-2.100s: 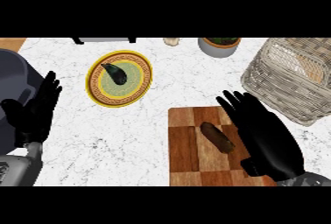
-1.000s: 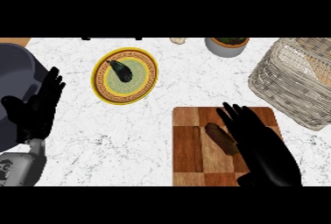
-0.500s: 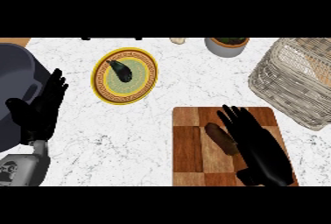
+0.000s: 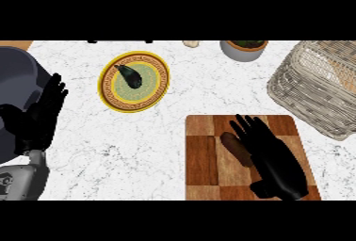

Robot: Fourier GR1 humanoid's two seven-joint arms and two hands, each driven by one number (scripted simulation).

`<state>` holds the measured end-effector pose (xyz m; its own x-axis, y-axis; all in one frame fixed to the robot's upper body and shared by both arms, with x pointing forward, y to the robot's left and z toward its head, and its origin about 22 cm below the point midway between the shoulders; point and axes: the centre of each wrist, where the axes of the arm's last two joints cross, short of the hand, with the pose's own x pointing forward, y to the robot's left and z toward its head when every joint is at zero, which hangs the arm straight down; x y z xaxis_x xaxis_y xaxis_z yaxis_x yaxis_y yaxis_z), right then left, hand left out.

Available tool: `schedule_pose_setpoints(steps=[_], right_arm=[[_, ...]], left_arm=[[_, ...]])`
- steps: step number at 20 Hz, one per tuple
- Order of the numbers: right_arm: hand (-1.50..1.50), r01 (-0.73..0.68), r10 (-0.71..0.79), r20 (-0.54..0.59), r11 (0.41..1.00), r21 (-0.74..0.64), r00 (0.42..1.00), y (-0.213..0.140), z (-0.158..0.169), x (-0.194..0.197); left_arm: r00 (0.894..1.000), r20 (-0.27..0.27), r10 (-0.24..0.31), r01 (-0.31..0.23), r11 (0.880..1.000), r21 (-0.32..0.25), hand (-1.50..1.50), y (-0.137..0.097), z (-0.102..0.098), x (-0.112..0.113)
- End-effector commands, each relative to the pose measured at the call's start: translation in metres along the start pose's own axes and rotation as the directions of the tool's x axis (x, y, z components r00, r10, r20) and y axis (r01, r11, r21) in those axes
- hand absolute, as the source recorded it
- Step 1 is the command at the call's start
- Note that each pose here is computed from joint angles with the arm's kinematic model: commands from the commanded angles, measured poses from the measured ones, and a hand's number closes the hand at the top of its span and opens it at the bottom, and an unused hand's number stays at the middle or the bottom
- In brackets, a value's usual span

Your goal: Pick the sweet potato from the cutting board and place it in the basket

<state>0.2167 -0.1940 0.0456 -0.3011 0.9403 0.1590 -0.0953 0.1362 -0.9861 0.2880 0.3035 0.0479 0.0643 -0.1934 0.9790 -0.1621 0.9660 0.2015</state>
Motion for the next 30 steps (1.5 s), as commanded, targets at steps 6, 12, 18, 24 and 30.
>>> schedule_pose_setpoints(steps=[6, 12, 18, 24, 30], right_arm=[[-1.5, -0.02, 0.02, -0.032, 1.0, 0.008, 0.999, 0.023, -0.015, -0.002], [-1.5, -0.074, 0.075, -0.061, 0.997, 0.027, 0.995, 0.028, -0.023, 0.005], [-1.5, -0.07, 0.071, -0.067, 0.997, 0.017, 0.995, 0.033, -0.038, -0.006], [-1.5, -0.087, 0.089, -0.067, 0.996, 0.038, 0.994, 0.041, -0.04, 0.0], [-1.5, -0.099, 0.103, -0.083, 0.993, 0.061, 0.991, 0.051, -0.046, -0.018]], left_arm=[[1.0, 0.022, -0.008, 0.008, 1.0, -0.003, 0.0, -0.003, 0.004, -0.016], [1.0, -0.001, 0.011, -0.011, 1.0, -0.001, 0.0, -0.015, 0.01, -0.008], [1.0, 0.007, -0.013, 0.013, 1.0, -0.015, 0.0, -0.027, 0.009, 0.009], [1.0, 0.007, -0.004, 0.004, 1.0, 0.022, 0.0, -0.006, 0.0, 0.007], [1.0, -0.001, -0.02, 0.02, 1.0, 0.014, 0.0, -0.013, 0.0, 0.014]])
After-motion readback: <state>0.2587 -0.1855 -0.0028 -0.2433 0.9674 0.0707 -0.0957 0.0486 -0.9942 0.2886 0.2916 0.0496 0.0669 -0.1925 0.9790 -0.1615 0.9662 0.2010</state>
